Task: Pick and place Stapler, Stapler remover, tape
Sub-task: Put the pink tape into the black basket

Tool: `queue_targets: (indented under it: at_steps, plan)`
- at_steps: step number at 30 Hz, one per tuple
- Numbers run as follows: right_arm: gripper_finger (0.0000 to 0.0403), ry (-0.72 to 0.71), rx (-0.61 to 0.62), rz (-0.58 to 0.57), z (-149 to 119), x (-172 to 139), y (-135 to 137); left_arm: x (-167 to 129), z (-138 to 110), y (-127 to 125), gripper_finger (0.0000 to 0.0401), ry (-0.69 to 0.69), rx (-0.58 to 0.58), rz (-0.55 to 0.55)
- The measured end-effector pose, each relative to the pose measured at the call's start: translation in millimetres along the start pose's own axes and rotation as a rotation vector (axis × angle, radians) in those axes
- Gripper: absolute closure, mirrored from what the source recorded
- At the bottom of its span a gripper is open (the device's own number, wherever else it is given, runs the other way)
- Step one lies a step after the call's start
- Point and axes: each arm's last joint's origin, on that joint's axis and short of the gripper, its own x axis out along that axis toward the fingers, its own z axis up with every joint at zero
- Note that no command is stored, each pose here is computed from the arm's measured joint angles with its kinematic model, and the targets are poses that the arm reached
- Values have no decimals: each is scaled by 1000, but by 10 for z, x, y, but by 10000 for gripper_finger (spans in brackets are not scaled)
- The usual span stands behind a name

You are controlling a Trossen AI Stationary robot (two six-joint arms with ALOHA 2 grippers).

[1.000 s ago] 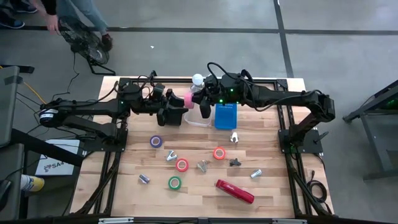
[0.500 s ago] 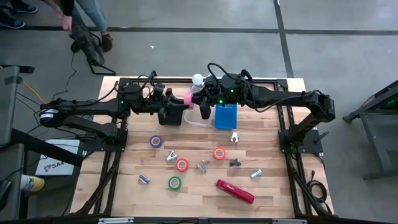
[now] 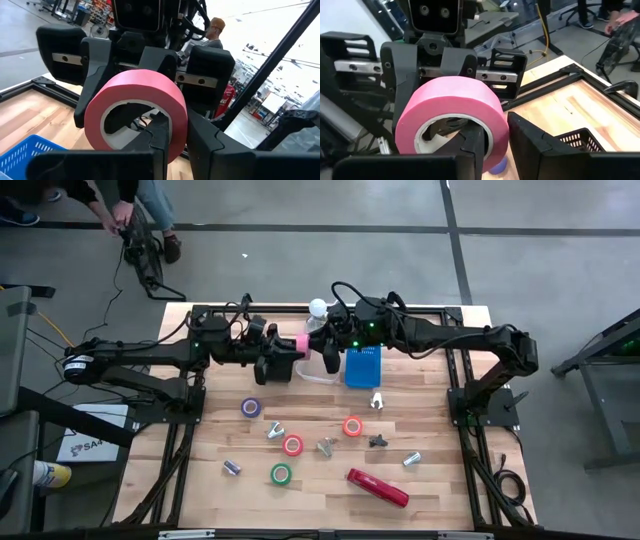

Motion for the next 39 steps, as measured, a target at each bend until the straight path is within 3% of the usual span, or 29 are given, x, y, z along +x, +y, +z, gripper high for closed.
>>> queue_targets:
  at_steps: [10,16,26,30,35,39]
  plan:
    - [299,31,5,57,14,-58,17,-5,-10,3,365,13,-1,8]
    - [269,45,15,33,72,-194,-7,-29,-30,33,365,24,-2,89]
    - [258,86,39,-87,176,-540,-113,-174,-136,149,365,96,-25,410]
    - [256,112,45,-161,159,-601,-154,-238,-225,223,365,142,-83,572]
    - [257,125,48,-171,148,-617,-154,-338,-341,323,365,194,-186,766]
    - [256,123,47,-175,150,-620,-154,-410,-357,457,365,232,-271,852]
